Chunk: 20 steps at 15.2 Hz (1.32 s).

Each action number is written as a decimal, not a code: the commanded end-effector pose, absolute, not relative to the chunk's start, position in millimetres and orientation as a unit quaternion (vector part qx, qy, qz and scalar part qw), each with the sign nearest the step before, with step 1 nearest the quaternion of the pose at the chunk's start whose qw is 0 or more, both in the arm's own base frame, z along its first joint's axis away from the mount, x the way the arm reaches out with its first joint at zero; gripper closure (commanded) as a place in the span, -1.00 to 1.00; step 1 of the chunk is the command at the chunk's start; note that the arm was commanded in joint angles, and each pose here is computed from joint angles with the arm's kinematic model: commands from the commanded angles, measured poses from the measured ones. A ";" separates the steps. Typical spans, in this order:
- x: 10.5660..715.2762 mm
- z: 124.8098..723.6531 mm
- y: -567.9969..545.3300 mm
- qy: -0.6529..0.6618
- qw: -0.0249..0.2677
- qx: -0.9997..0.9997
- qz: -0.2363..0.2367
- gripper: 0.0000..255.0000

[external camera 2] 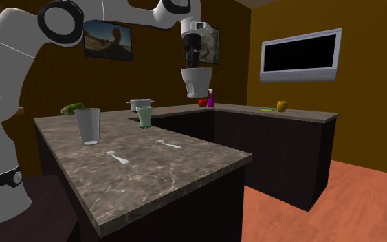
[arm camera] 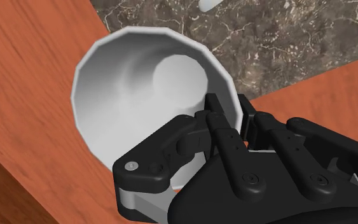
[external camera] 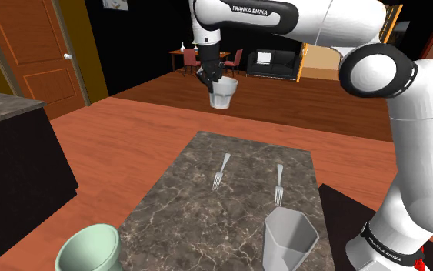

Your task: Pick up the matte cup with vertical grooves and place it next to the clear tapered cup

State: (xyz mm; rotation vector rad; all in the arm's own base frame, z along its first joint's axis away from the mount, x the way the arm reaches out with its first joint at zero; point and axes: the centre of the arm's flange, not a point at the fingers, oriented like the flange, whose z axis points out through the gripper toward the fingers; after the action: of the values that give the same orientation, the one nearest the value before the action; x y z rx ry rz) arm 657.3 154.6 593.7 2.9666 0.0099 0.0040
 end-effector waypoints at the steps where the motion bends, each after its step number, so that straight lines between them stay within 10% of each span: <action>1: 631.0 593.5 159.9 0.003 0.088 0.996 0.002 1.00; 20: 384.2 593.9 205.0 0.003 0.088 0.996 0.002 1.00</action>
State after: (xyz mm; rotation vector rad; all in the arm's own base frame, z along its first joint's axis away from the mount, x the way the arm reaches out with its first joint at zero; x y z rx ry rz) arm 396.9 202.4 594.5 2.9661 0.0111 0.0056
